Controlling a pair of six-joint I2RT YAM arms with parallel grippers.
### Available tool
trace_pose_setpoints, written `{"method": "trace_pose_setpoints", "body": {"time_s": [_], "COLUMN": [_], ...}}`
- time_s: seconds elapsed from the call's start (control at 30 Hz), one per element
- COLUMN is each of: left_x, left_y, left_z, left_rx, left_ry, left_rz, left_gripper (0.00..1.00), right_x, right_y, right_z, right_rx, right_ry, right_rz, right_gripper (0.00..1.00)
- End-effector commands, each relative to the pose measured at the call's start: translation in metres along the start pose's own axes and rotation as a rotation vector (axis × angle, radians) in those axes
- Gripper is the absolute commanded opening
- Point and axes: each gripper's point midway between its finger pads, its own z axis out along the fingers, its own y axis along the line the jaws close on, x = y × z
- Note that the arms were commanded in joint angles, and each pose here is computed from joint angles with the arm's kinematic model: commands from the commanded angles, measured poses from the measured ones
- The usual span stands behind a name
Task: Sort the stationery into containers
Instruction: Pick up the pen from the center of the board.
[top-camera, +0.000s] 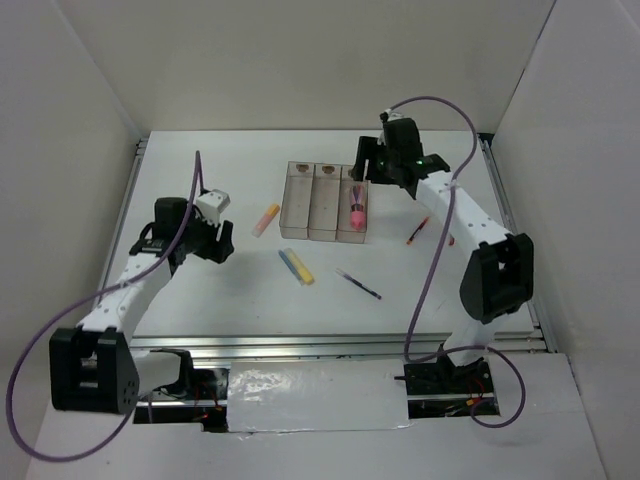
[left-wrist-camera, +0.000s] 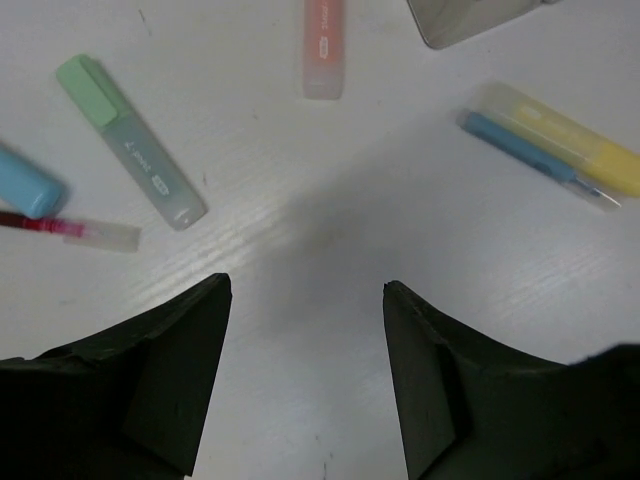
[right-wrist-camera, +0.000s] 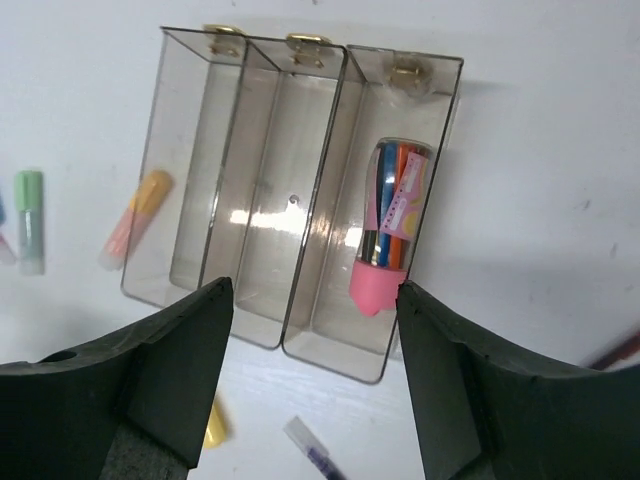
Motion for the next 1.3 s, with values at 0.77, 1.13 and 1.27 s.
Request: {"method": "trace_pose_setpoints", "body": {"time_s": [0.77,1.13,1.27], "left_x": [-0.045,-0.011,-0.001], "left_y": [0.012,0.017,0.015], "left_z": [0.172,0.188,0.184], "left_rx": [0.098,0.016,0.021], "left_ry": [0.189,0.313,0.337], "left_rz": [-0.025,-0.014,-0.007], "left_gripper": [0.72,0.60,0.49], "right_x": [0.014,0.008,0.000], "right_y": [-0.025,-0.017,-0.004], "right_z": [-0.067,-0.074,-0.081], "right_rx": [-0.125,-0.174,-0.196], "right_ry": [0.051,0.025,-0.032], "right_rz": [-0.242,-0.377,-0.482], "right_gripper": [0.71,0.73,0.74]}}
